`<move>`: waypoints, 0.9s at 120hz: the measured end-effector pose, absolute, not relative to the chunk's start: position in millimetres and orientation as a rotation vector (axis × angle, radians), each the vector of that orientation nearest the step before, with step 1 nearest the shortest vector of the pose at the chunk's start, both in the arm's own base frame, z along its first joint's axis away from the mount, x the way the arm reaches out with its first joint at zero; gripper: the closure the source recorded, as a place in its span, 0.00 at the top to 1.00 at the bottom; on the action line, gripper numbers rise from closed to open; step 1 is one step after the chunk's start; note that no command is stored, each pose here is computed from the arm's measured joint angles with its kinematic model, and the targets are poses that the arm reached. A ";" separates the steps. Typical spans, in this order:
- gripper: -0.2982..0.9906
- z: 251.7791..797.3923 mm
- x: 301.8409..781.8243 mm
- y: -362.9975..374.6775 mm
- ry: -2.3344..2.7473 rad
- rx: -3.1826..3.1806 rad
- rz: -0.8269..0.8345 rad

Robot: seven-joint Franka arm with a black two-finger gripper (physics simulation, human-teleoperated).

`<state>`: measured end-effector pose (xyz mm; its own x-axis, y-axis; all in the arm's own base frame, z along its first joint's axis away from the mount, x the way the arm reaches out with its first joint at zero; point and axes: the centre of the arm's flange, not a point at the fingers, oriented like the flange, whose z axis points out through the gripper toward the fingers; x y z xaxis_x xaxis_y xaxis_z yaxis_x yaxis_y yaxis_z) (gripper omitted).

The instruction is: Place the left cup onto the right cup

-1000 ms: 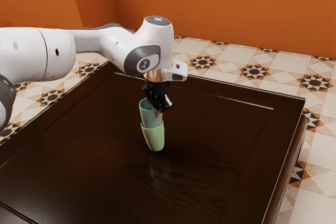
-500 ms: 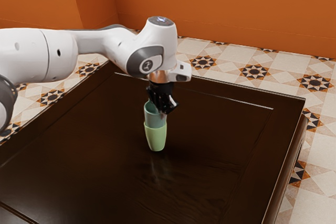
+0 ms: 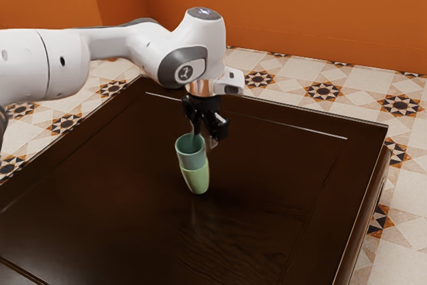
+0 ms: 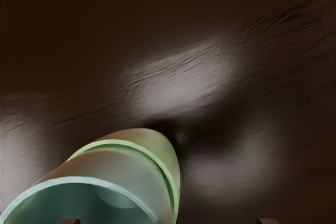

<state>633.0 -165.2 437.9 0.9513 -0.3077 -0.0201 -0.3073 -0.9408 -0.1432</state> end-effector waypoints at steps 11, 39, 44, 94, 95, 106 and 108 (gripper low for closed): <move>0.66 456.4 626.9 -167.7 0.461 -2.954 -0.028; 0.73 503.8 605.0 -178.2 0.461 -2.935 -0.079; 0.74 513.6 600.0 -178.3 0.456 -2.932 -0.087; 0.76 563.8 567.8 -152.8 0.363 -2.954 -0.022; 0.76 563.8 567.7 -151.8 0.361 -2.955 -0.019; 0.77 563.3 567.7 -141.1 0.340 -2.972 0.014; 0.77 563.1 567.8 -139.3 0.337 -2.974 0.018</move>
